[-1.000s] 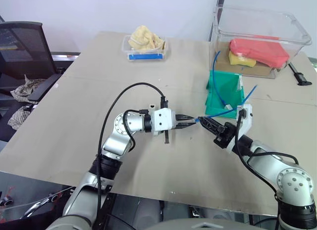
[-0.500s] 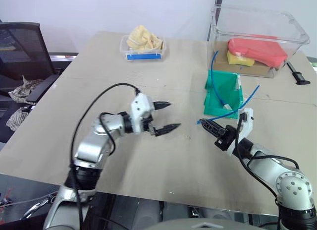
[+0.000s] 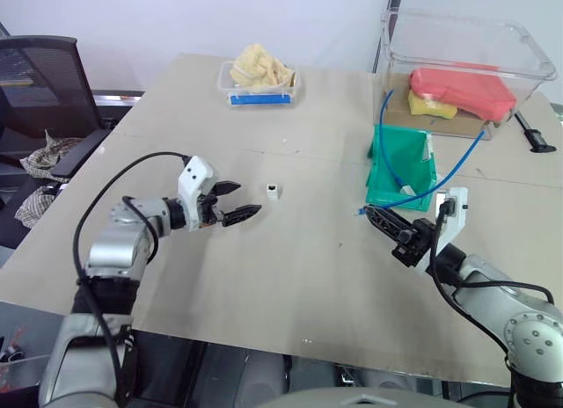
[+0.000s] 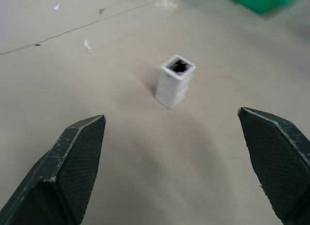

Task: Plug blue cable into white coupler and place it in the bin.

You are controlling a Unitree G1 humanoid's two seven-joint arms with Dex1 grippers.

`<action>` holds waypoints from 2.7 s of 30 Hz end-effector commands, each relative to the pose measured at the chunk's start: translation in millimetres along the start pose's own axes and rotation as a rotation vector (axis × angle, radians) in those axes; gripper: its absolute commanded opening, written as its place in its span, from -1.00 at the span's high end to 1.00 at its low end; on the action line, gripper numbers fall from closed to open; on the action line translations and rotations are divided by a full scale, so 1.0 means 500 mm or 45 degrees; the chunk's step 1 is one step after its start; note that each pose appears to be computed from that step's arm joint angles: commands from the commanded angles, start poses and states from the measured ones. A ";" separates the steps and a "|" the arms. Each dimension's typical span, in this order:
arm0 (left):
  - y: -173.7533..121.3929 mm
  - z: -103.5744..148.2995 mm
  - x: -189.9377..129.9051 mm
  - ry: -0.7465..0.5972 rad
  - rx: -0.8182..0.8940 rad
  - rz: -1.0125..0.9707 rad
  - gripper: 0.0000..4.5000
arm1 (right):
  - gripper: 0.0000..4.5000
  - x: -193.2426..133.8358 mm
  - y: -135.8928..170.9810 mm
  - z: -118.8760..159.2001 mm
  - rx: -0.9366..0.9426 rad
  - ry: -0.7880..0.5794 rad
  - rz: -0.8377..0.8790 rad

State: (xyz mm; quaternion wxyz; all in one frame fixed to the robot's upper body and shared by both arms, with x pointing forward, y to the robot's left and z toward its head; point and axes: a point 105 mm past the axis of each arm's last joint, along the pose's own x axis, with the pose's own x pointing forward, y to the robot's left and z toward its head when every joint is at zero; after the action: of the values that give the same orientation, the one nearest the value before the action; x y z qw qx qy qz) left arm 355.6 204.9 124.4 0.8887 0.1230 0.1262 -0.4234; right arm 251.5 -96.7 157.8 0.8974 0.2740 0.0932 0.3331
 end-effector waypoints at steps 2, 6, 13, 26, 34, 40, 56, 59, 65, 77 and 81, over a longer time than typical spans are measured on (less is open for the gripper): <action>0.007 0.007 0.036 0.014 0.124 -0.085 -0.99 | 1.00 -0.010 0.037 0.026 -0.077 -0.080 0.025; 0.011 0.000 0.064 0.047 0.177 -0.134 -0.99 | 1.00 -0.018 0.045 0.029 -0.097 -0.093 0.001; 0.016 -0.011 0.094 0.083 0.240 -0.168 -0.46 | 1.00 -0.029 0.060 0.040 -0.126 -0.121 -0.021; -0.089 0.030 0.114 -0.045 0.335 -0.539 0.85 | 1.00 -0.040 0.033 0.043 -0.375 -0.016 -0.053; -0.237 0.075 0.183 -0.078 0.435 -0.735 0.85 | 1.00 -0.021 0.015 0.003 -0.757 0.302 0.100; -0.287 0.081 0.227 -0.038 0.474 -0.787 0.85 | 1.00 0.008 -0.007 0.011 -0.931 0.419 0.204; -0.292 0.042 0.245 0.098 0.572 -0.863 0.85 | 1.00 0.048 -0.041 -0.009 -1.103 0.662 0.382; -0.294 0.039 0.245 0.100 0.575 -0.868 0.85 | 1.00 0.051 -0.047 -0.015 -1.108 0.689 0.399; -0.293 0.036 0.243 0.108 0.582 -0.870 0.85 | 1.00 0.058 -0.034 -0.016 -1.095 0.686 0.455; -0.293 0.036 0.243 0.105 0.592 -0.869 0.85 | 1.00 0.052 -0.056 -0.039 -1.131 0.796 0.467; -0.294 0.036 0.243 0.101 0.596 -0.872 0.85 | 1.00 0.057 -0.076 -0.038 -1.194 0.842 0.466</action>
State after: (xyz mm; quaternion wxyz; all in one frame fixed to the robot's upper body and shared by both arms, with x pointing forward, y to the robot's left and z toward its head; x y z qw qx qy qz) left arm 319.5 24.4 83.7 0.6507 0.2812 0.1007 -0.6981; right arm 285.5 -87.1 134.8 0.7828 -0.2422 0.1329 0.5576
